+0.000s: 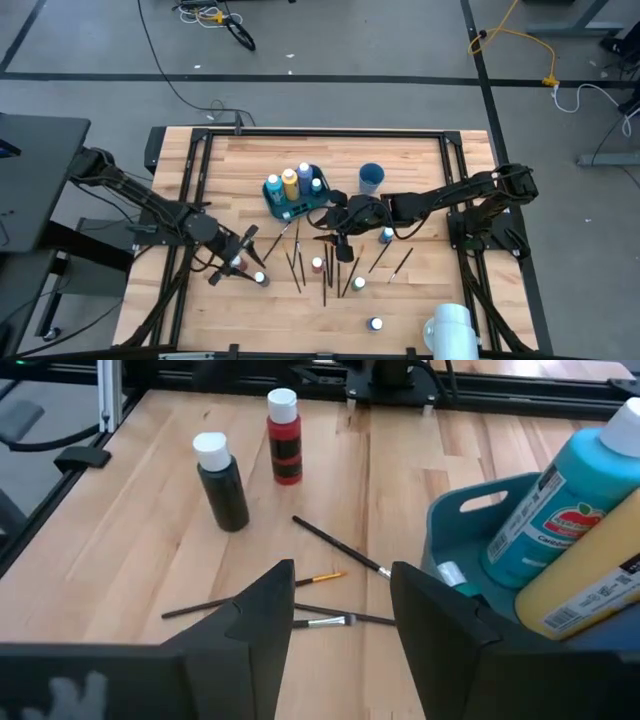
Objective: Pick & Place Paint Supplies
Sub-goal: Put the black paint bottle into the blue bin, then put the red paint bottle into the blue bin
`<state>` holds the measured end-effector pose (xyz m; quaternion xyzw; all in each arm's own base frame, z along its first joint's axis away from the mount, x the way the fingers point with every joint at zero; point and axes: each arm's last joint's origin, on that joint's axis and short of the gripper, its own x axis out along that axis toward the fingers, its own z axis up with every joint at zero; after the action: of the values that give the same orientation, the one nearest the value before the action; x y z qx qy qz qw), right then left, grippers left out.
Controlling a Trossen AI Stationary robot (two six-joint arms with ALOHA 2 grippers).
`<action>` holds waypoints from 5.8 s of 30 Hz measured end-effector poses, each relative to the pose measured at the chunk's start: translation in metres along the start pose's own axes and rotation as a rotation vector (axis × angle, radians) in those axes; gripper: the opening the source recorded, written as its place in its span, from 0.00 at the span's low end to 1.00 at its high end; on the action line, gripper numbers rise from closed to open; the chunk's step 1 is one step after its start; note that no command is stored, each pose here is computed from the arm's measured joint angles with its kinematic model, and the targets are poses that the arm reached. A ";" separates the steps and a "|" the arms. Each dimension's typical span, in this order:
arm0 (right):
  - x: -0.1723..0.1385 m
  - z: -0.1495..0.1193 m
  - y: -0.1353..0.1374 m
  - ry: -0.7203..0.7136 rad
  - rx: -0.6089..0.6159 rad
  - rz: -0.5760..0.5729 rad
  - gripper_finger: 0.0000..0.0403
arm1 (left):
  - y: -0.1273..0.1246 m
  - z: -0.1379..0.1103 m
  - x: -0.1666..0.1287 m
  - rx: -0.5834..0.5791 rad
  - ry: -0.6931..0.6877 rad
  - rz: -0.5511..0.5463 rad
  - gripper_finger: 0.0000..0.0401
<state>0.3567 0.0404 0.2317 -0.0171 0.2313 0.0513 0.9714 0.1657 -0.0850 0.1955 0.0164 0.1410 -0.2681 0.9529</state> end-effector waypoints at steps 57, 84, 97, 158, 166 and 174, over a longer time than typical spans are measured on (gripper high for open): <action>0.001 -0.004 0.000 -0.067 -0.001 -0.002 0.43 | 0.104 -0.034 -0.005 -0.391 0.074 1.012 0.32; 0.001 -0.003 0.000 -0.079 -0.001 -0.002 0.43 | 0.096 -0.042 -0.010 -0.310 0.125 0.937 0.48; 0.014 -0.014 0.012 -0.060 -0.015 0.181 0.43 | 0.066 -0.005 -0.023 -0.238 -0.087 0.693 0.47; 0.107 -0.033 -0.069 -0.220 0.219 -0.386 0.33 | 0.063 -0.006 -0.022 -0.253 -0.083 0.705 0.35; 0.114 -0.053 -0.087 -0.156 0.238 -0.419 0.31 | 0.063 -0.006 -0.022 -0.253 -0.083 0.705 0.35; 0.113 -0.055 -0.095 -0.137 0.199 -0.365 0.39 | 0.063 -0.006 -0.022 -0.253 -0.081 0.705 0.35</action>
<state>0.4427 -0.0469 0.1322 0.0409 0.1616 -0.1475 0.9749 0.1785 -0.0187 0.1929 -0.0645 0.1207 0.0956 0.9860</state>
